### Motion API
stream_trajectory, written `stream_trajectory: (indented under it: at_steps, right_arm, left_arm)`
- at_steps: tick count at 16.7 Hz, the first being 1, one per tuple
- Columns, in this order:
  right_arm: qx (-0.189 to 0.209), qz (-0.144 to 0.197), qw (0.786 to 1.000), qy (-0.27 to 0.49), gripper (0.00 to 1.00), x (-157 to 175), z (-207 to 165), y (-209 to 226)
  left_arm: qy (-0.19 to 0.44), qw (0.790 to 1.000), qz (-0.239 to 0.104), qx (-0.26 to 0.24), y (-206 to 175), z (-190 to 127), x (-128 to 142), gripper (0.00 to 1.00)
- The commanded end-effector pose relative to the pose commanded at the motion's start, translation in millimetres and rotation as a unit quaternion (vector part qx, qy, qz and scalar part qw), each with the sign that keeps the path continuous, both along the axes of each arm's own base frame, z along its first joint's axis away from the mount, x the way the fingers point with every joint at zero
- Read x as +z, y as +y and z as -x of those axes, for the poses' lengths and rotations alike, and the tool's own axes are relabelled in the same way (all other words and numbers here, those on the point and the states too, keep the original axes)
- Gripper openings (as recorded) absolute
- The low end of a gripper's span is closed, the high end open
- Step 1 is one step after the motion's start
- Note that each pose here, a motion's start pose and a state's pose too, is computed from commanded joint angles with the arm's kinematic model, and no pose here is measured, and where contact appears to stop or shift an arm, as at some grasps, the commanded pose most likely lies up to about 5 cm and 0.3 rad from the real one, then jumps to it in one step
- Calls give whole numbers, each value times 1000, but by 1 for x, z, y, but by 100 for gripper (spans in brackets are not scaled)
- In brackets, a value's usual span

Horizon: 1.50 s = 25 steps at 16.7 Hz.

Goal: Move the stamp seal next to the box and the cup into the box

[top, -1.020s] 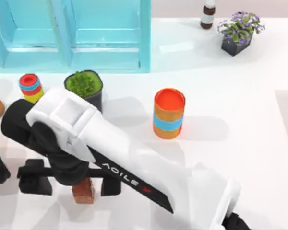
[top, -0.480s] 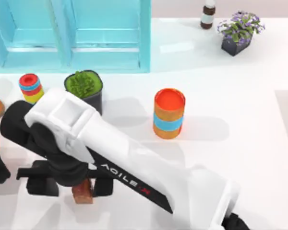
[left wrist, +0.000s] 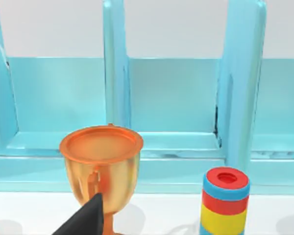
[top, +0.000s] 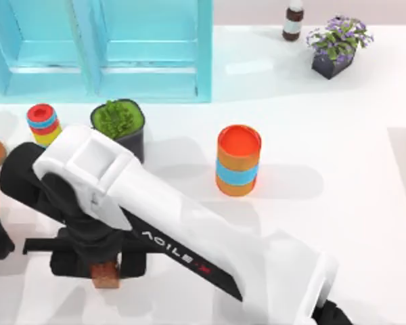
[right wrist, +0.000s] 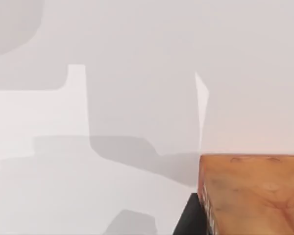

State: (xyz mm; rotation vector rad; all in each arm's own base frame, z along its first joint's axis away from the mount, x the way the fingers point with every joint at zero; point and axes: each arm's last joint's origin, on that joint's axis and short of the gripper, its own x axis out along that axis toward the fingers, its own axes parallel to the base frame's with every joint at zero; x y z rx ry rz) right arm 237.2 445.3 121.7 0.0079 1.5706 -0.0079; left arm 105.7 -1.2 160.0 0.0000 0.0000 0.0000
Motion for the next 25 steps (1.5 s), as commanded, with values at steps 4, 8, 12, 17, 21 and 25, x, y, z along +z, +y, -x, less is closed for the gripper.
stream_trajectory:
  at_steps: [4,8,12,17,21,25]
  right_arm:
    - [0,0,1000,0,0,0,0,0]
    - [5,-27,1000,-9,0,2,3,7]
    - [6,-28,1000,-10,0,9,0,9]
    - [5,-30,999,-11,0,34,-12,11]
    - [5,-30,999,-12,0,60,-19,3]
    - [5,-28,1000,-11,0,82,-20,-19]
  left_arm:
    - [0,1000,0,0,0,0,0,100]
    - [0,1000,0,0,0,0,0,100]
    - [0,1000,0,0,0,0,0,100]
    - [0,1000,0,0,0,0,0,100]
    - [0,1000,0,0,0,0,0,100]
    - [0,1000,0,0,0,0,0,100]
